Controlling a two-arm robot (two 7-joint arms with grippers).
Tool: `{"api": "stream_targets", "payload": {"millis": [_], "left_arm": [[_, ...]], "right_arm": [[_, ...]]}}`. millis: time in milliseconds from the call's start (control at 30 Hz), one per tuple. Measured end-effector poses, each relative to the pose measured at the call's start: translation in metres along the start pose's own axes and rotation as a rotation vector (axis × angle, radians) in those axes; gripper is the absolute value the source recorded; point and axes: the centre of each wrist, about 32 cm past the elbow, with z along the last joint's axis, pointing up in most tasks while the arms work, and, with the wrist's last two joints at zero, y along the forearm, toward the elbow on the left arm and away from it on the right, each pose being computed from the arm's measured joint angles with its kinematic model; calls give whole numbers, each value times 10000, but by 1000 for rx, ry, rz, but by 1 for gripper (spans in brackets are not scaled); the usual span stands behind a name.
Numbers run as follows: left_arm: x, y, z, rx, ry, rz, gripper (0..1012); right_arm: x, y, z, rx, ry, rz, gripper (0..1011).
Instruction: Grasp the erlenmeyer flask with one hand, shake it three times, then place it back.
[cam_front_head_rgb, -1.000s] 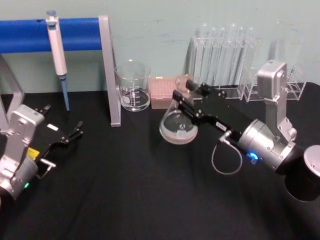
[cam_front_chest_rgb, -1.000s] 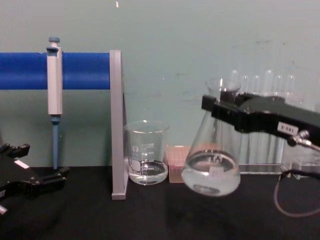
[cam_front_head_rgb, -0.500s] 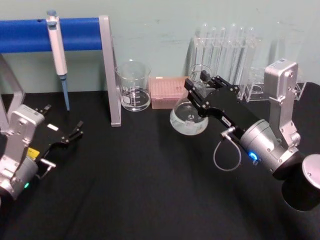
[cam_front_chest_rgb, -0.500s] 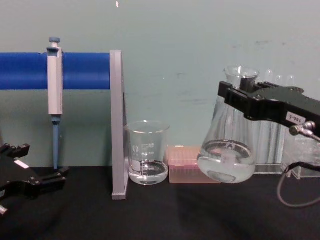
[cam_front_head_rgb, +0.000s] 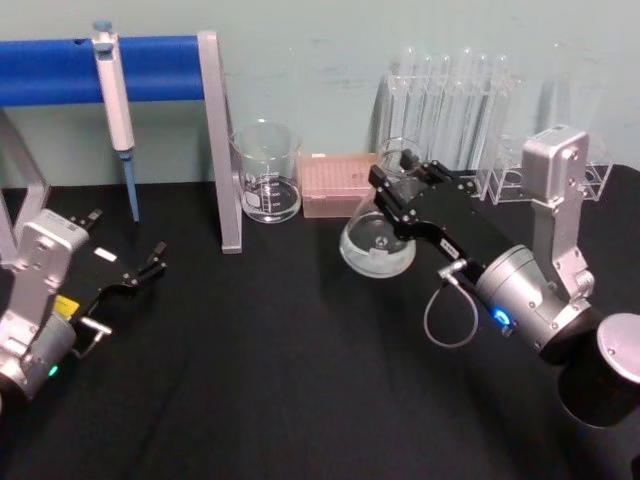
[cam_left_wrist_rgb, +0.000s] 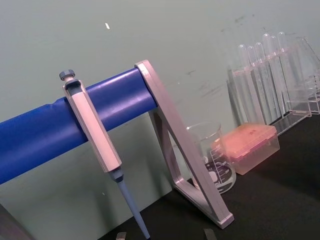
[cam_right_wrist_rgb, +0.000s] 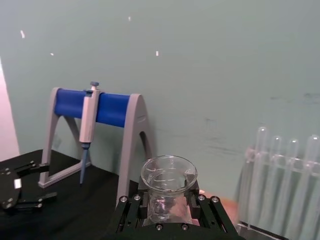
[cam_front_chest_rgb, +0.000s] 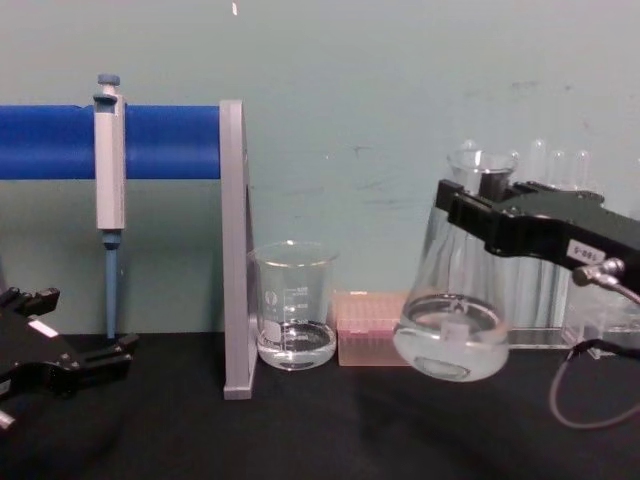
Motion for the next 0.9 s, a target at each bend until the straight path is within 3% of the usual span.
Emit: {"api": "stream_targets", "payload": {"millis": [567, 900], "left_arm": [[0, 0, 0, 0, 0, 0, 1001], [0, 0, 0, 0, 0, 0, 1001]], "right_arm": [[-229, 210, -32, 0, 6, 285, 449], [-259, 234, -35, 3, 7, 316, 449]]}}
